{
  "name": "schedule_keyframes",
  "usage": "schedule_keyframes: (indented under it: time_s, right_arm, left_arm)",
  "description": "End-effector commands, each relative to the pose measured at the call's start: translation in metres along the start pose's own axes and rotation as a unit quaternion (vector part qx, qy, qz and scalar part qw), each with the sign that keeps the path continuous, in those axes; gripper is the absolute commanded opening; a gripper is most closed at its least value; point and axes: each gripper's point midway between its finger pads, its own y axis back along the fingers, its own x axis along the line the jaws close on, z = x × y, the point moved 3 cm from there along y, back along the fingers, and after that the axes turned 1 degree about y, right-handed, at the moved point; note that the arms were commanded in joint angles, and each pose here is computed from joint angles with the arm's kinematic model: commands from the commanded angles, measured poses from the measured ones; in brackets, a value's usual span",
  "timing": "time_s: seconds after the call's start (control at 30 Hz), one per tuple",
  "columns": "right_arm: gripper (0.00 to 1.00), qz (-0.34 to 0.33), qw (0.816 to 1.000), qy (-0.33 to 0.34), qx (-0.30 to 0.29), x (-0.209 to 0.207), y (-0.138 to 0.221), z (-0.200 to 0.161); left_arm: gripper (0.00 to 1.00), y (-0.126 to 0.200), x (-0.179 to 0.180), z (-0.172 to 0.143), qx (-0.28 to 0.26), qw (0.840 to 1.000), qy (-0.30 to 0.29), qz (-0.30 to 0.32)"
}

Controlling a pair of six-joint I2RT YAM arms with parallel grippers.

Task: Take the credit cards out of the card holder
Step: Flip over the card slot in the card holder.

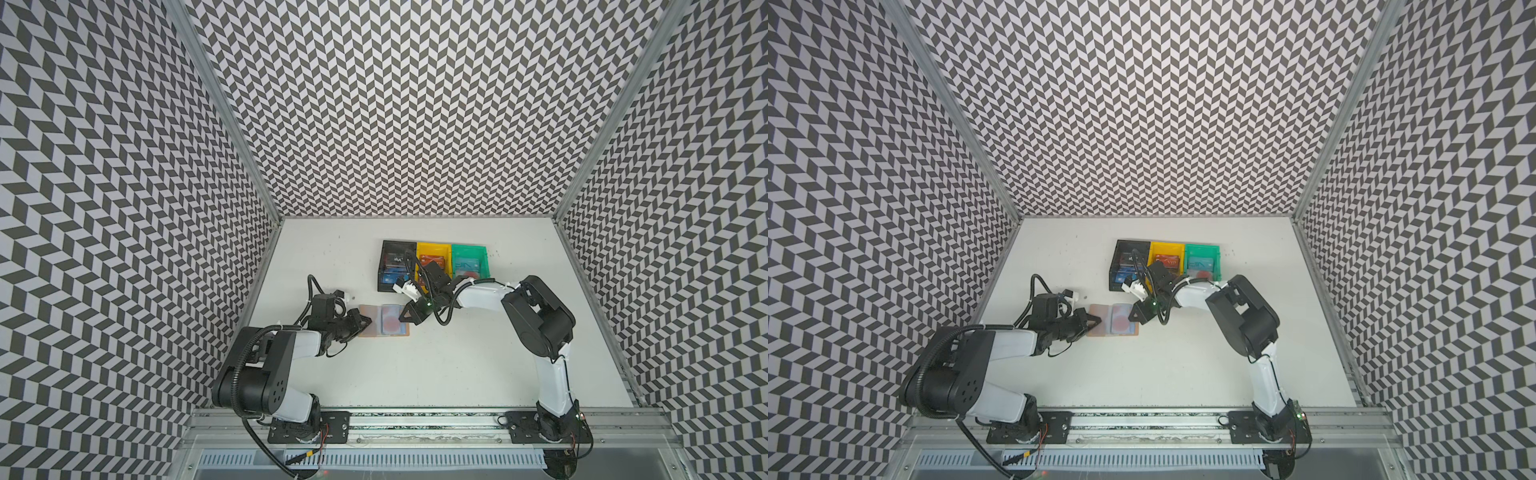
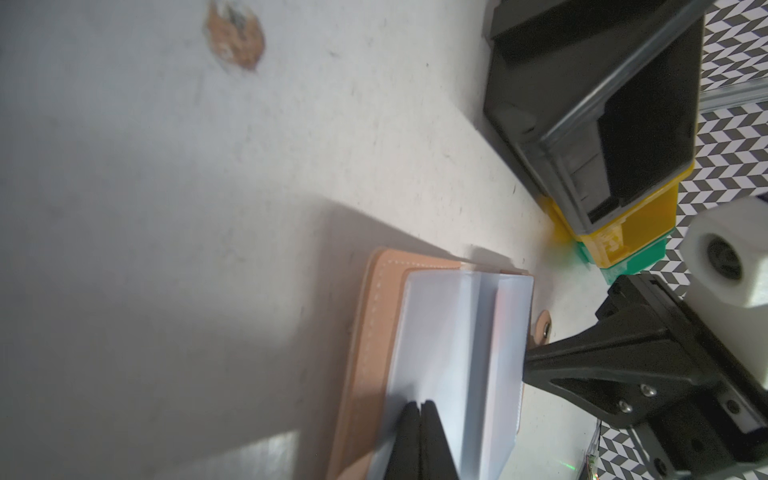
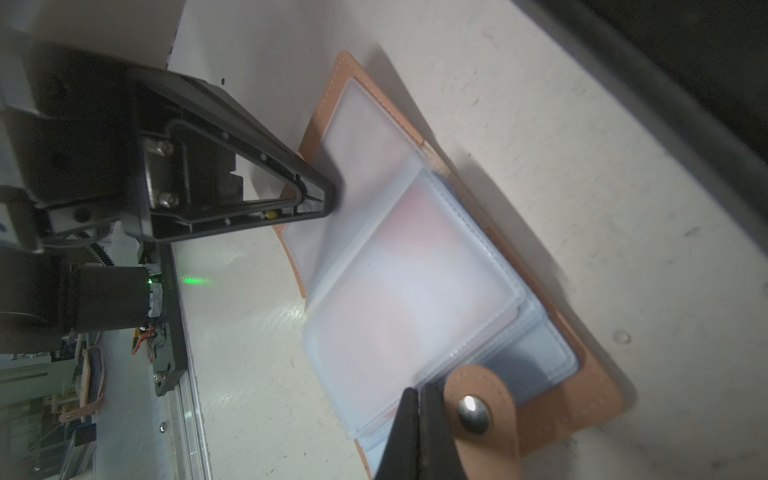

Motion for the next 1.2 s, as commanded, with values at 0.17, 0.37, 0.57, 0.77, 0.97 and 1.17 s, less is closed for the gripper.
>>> schedule_keyframes:
  time_s: [0.17,0.37,0.57,0.77,0.97,1.17]
  right_arm:
    - [0.00,-0.005,1.000,-0.008,0.014,-0.009,-0.019,-0.007]
    - [0.00,-0.001,1.000,-0.009,0.014,-0.009,-0.021,-0.007]
    - [0.00,-0.006,1.000,-0.009,0.019,-0.010,-0.021,-0.009]
    - [0.00,-0.008,1.000,-0.008,0.022,-0.010,-0.019,-0.012]
    - [0.00,-0.007,1.000,-0.009,0.026,-0.011,-0.020,-0.015]
    - [0.00,-0.003,1.000,-0.010,0.027,-0.011,-0.021,-0.017]
  left_arm:
    - [0.00,-0.003,0.024,-0.017,0.019,0.999,0.021,0.041]
    - [0.00,-0.004,0.026,-0.018,0.020,0.999,0.023,0.043]
    - [0.00,0.000,0.018,-0.013,0.016,0.999,0.018,0.040]
    - [0.01,0.022,-0.006,0.009,-0.023,0.998,-0.003,0.053]
    - [0.12,0.051,-0.052,0.031,-0.058,0.997,-0.039,0.010]
    - [0.12,0.054,-0.088,0.025,-0.023,0.993,-0.042,-0.112]
